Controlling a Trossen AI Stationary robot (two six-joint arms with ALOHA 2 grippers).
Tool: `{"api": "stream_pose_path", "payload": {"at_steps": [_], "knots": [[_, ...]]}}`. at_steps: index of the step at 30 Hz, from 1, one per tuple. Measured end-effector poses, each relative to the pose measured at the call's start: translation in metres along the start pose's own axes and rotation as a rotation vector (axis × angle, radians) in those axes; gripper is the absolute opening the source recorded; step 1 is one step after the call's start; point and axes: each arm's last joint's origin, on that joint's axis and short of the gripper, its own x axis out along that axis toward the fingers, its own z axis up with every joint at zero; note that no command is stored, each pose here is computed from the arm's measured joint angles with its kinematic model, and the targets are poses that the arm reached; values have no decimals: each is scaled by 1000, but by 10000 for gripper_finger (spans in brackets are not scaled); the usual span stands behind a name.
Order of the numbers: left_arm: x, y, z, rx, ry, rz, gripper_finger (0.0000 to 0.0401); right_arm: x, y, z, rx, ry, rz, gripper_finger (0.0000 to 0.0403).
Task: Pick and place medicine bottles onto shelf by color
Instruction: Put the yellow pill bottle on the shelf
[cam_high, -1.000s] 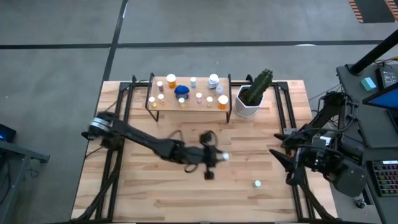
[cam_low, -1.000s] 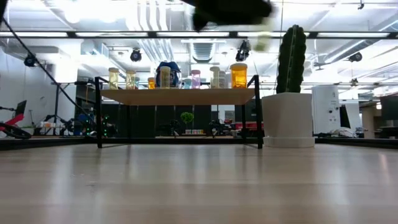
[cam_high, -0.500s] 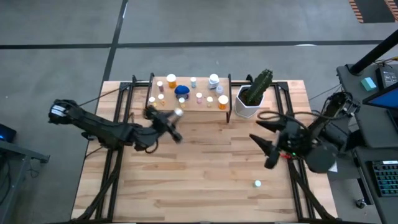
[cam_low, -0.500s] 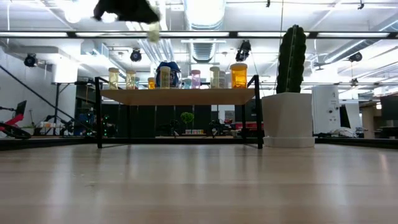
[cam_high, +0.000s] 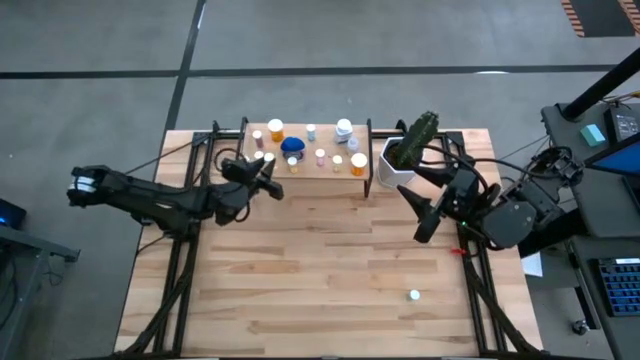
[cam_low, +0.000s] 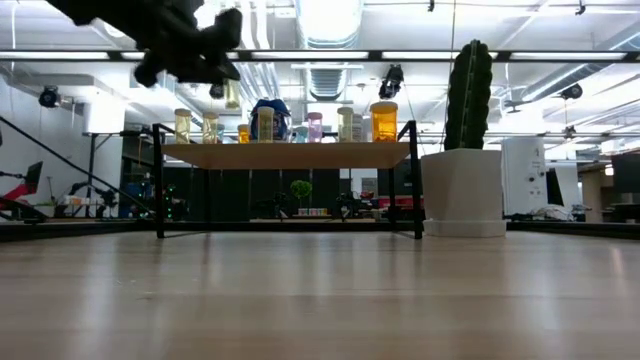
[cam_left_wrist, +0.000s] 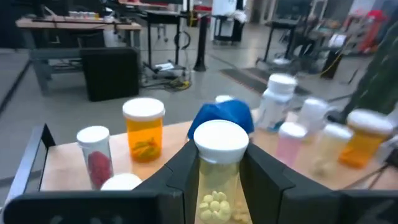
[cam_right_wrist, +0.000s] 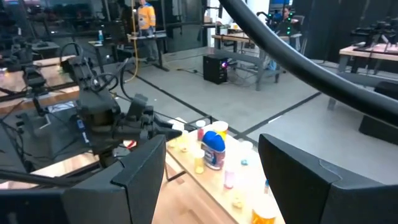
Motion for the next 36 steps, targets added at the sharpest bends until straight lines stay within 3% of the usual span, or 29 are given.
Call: {"api": "stream_pose_path", "payload": {"at_steps": [7,13,29,36], "knots": [[25,-7,-31,64,57,77,80,1,-1,0,-1,0,-7,247],[36,-11,-38,76,65,109,80,1,-1,0,-1,0,-6,247],[37,-9,-43,70,78,113,135,1,-1,0,-12,2,-8,247],[32,-5,-30,37,63,95,144,1,-1,-1,-20,3,-8,247]]}}
